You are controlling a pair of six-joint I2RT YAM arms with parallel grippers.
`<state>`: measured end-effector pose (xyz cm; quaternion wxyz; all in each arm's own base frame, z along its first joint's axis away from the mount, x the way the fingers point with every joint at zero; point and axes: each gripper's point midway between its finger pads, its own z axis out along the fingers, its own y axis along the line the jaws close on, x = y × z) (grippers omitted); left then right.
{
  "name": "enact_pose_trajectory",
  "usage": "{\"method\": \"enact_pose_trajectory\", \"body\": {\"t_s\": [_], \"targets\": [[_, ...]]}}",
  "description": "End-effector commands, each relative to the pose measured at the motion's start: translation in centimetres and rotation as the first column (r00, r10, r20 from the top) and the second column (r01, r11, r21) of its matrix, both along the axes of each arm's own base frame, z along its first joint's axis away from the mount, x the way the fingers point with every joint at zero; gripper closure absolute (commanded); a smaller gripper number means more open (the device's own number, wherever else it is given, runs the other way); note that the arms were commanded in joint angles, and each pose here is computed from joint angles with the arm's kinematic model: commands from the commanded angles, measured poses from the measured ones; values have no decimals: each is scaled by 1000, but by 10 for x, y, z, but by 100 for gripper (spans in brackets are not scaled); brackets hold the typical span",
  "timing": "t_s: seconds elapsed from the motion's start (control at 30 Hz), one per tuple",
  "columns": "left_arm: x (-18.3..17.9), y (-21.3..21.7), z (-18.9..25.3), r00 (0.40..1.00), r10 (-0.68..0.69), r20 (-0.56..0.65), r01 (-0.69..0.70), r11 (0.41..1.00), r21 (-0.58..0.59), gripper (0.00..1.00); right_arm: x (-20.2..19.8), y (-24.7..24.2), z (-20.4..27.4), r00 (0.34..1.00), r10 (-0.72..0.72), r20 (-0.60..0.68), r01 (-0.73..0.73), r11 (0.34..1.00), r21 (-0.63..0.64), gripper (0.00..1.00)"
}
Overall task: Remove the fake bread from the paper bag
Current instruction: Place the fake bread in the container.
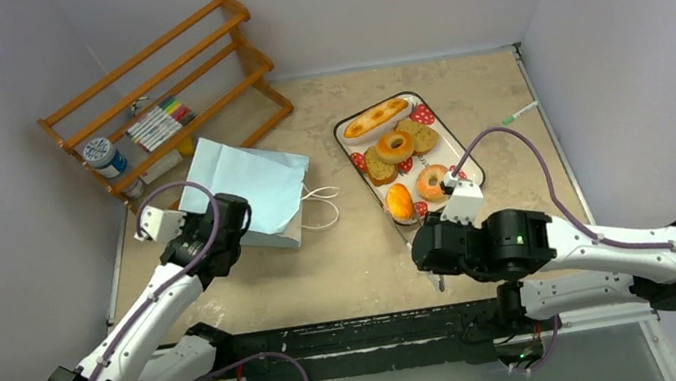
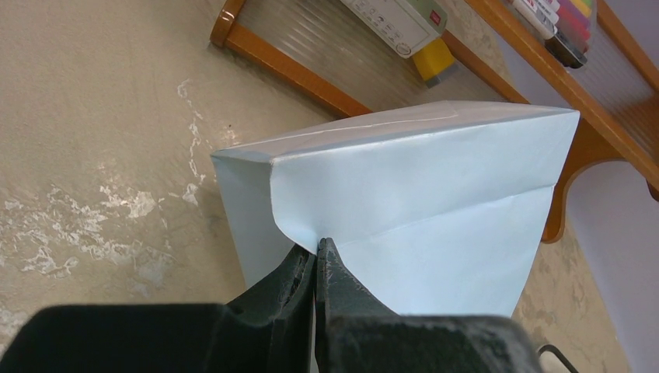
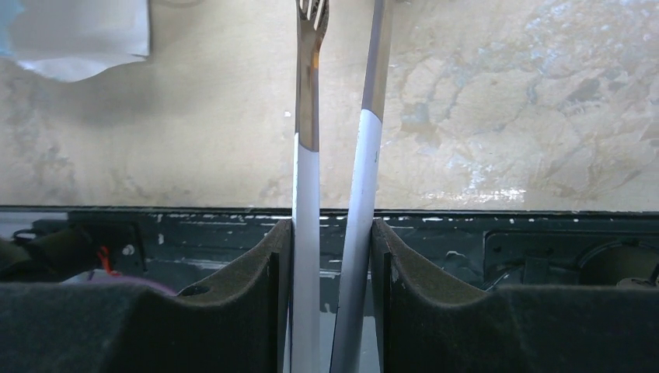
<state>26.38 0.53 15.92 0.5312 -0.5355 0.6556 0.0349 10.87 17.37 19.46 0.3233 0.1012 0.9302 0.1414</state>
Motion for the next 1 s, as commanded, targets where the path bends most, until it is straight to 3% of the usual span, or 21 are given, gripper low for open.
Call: {"method": "enact_pose_trajectory", "body": {"t_s": [0.0,0.3,0.73,0.77,0.87,0.97], "targets": [[2,-1,12,999,-28,17,28,1000,-2,100,12,-6,-8,995,-97,41,97,995,-5,100],[-7,-2,10,998,-59,6,59,998,-20,100,30,-5,-25,987,-143,68,146,988,-45,100],[-17,-12,6,994,-92,61,100,984,-147,100,48,-12,-68,988,-146,41,149,986,-76,100],[-18,-13,6,994,-89,64,98,983,-156,100,46,-12,-70,989,-146,32,148,987,-67,99],[-20,-12,6,994,-80,78,93,980,-178,100,42,-13,-75,988,-154,12,154,987,-48,79],[-23,-12,6,994,-73,83,88,977,-193,100,37,-14,-79,987,-159,-11,159,987,-28,72]]}}
